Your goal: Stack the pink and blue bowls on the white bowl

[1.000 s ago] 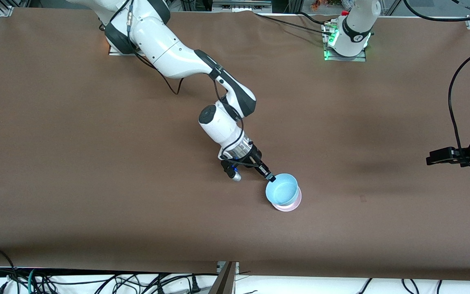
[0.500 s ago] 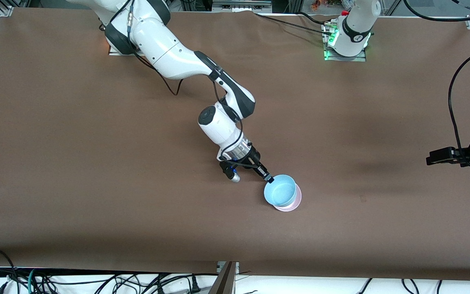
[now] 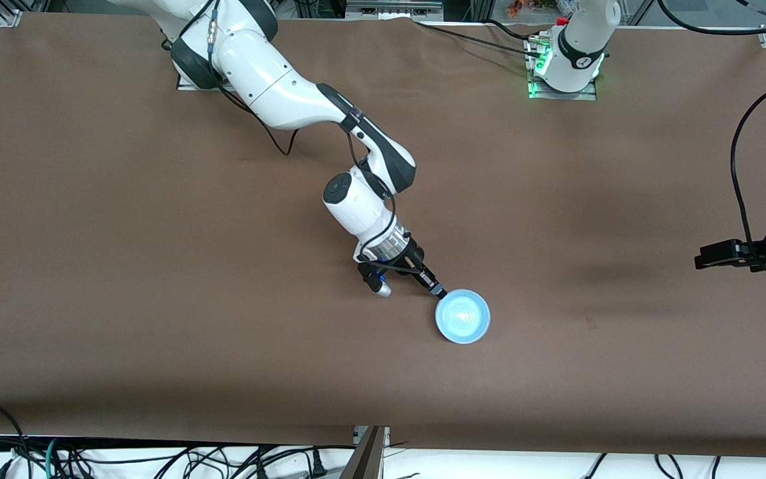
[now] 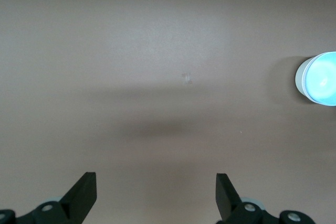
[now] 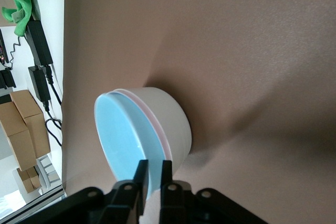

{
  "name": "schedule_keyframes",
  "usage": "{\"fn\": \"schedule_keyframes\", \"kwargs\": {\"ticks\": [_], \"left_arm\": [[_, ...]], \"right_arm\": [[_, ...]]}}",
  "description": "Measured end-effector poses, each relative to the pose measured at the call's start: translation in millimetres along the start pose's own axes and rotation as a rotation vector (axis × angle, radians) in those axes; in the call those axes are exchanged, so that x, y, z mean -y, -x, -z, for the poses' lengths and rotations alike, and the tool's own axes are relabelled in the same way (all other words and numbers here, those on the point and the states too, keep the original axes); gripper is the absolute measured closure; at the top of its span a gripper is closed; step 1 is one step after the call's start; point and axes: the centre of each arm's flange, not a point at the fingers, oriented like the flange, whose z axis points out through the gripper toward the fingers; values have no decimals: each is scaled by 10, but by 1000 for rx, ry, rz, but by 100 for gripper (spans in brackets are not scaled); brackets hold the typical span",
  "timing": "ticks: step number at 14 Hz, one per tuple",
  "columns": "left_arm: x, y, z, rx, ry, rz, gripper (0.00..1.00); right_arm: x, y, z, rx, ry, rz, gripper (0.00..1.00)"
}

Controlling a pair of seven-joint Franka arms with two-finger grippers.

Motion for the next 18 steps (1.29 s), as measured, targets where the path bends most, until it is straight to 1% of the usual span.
{"fn": "schedule_keyframes", "kwargs": {"ticks": [1,3,4,5,6,7,8,9,10,11,12,15,16,18], "left_arm": [[0,0,0,0,0,0,0],[0,0,0,0,0,0,0],[0,0,0,0,0,0,0],[0,0,0,0,0,0,0],[0,0,-1,0,0,0,0],[0,1,-1,1,0,0,0],[1,1,-1,1,0,0,0],[2,1,-1,1,0,0,0],[3,1,-1,1,0,1,0],[4,1,-2,1,0,1,0],[4,1,-2,1,0,1,0],[6,1,-2,1,-1,1,0],[10,1,-2,1,-1,2,0],[25,2,-3,1,-11,3,0]], "right_arm": [[2,1,1,0,-1,0,70],[29,12,14,2,-7,-1,67],[75,26,37,4,-16,0,60],[152,46,79,7,-28,1,60],[248,65,136,12,-31,4,53],[377,75,219,19,-27,10,43],[550,51,348,21,-14,20,34],[727,-26,499,16,10,32,22],[880,-130,654,8,48,54,14],[1005,-236,806,1,100,91,2],[1102,-321,957,1,166,141,0],[1261,-600,1498,10,384,322,0],[1292,-701,1734,19,442,377,0],[1295,-916,2258,40,522,473,0]]}}
